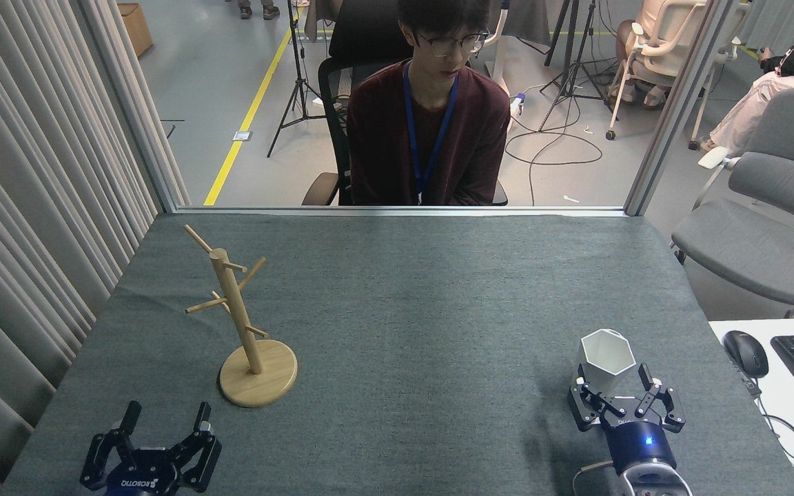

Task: Hang cup on storage rack
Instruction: 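Move the right gripper forward to the white hexagonal cup and grasp it, then lift the cup with the right gripper and carry it toward the left gripper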

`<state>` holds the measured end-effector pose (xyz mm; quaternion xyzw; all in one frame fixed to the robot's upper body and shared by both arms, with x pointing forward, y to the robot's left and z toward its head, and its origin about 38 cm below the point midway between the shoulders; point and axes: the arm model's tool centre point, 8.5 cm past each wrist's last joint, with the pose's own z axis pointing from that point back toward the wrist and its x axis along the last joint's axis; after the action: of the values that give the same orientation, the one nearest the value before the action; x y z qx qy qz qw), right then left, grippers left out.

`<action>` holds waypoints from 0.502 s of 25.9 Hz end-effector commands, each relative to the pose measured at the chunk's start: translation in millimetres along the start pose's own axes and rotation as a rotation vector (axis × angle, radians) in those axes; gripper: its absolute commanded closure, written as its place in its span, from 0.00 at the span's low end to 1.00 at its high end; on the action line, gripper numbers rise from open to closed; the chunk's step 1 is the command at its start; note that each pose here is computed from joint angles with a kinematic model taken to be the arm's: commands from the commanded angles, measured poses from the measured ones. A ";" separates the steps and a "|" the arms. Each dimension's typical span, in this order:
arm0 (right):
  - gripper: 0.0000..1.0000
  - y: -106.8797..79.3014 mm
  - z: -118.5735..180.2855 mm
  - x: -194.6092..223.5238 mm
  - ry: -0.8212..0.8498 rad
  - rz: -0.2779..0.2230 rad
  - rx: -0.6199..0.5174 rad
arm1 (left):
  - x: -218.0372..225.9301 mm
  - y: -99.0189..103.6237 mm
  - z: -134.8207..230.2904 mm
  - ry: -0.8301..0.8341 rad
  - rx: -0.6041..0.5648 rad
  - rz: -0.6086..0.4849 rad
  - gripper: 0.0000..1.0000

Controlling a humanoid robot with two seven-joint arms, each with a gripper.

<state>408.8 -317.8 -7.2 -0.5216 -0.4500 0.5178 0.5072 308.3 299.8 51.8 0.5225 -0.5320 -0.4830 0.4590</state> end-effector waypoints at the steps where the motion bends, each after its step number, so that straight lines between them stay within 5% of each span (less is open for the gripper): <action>1: 0.02 0.6 -3.8 -0.4 0.002 -0.001 -0.001 | -0.4 -0.3 0.0 0.000 0.000 0.000 0.00; 13: 0.02 14.4 -22.2 6.6 0.011 -0.010 0.064 | -2.2 -0.8 1.1 -0.001 -0.004 -0.006 0.00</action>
<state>426.9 -315.4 -18.8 -0.5091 -0.4380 0.5235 0.5243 308.1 301.9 51.5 0.5235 -0.5301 -0.4855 0.4575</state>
